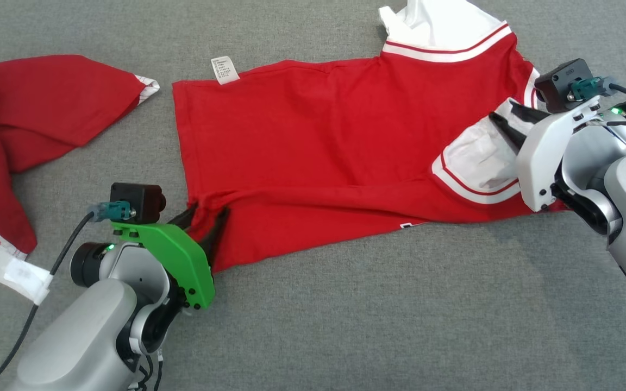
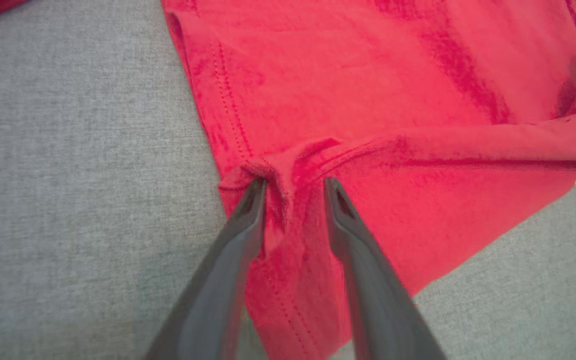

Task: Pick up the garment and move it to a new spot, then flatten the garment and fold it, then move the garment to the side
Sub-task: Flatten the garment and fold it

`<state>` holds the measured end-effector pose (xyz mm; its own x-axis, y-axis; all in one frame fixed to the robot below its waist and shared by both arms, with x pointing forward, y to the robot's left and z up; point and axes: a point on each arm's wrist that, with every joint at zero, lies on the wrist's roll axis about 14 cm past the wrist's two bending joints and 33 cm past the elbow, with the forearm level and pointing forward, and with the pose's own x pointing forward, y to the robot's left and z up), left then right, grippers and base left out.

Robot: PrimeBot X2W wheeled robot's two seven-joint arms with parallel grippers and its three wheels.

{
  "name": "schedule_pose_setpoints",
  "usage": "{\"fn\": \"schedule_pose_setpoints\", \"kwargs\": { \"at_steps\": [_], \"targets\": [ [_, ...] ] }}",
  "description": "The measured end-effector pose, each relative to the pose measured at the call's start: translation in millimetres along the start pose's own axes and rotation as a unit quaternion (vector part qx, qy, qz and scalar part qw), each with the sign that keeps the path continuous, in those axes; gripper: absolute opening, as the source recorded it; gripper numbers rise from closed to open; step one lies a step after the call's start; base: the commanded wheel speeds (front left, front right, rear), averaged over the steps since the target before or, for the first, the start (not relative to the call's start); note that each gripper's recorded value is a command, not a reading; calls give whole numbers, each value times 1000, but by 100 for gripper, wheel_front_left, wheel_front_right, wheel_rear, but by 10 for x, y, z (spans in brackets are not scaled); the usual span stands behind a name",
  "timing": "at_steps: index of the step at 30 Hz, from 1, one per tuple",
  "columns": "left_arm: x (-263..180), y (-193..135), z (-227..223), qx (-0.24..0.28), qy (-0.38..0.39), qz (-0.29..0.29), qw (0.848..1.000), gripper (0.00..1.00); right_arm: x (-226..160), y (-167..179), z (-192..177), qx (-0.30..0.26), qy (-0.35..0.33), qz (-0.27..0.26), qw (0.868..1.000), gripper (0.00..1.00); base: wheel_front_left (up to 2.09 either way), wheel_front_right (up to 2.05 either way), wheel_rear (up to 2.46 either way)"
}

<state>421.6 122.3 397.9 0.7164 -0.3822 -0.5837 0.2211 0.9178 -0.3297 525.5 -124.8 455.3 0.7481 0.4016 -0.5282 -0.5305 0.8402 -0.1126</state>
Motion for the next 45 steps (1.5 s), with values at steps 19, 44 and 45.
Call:
{"fn": "schedule_pose_setpoints", "kwargs": {
  "at_steps": [19, 44, 45],
  "targets": [
    [-529, -249, -435, -125, 1, 9, 992, 100, -751, -233, -702, 29, 71, -25, 997, 100, 0, 0, 0],
    [-318, -238, -381, -125, 10, 7, 992, 100, -483, -167, -1035, 69, 126, -21, 989, 100, 0, 0, 0],
    [-304, -222, -383, -125, 10, 9, 992, 100, -466, -169, -1042, 72, 127, -22, 989, 80, 0, 0, 0]
  ]
}}
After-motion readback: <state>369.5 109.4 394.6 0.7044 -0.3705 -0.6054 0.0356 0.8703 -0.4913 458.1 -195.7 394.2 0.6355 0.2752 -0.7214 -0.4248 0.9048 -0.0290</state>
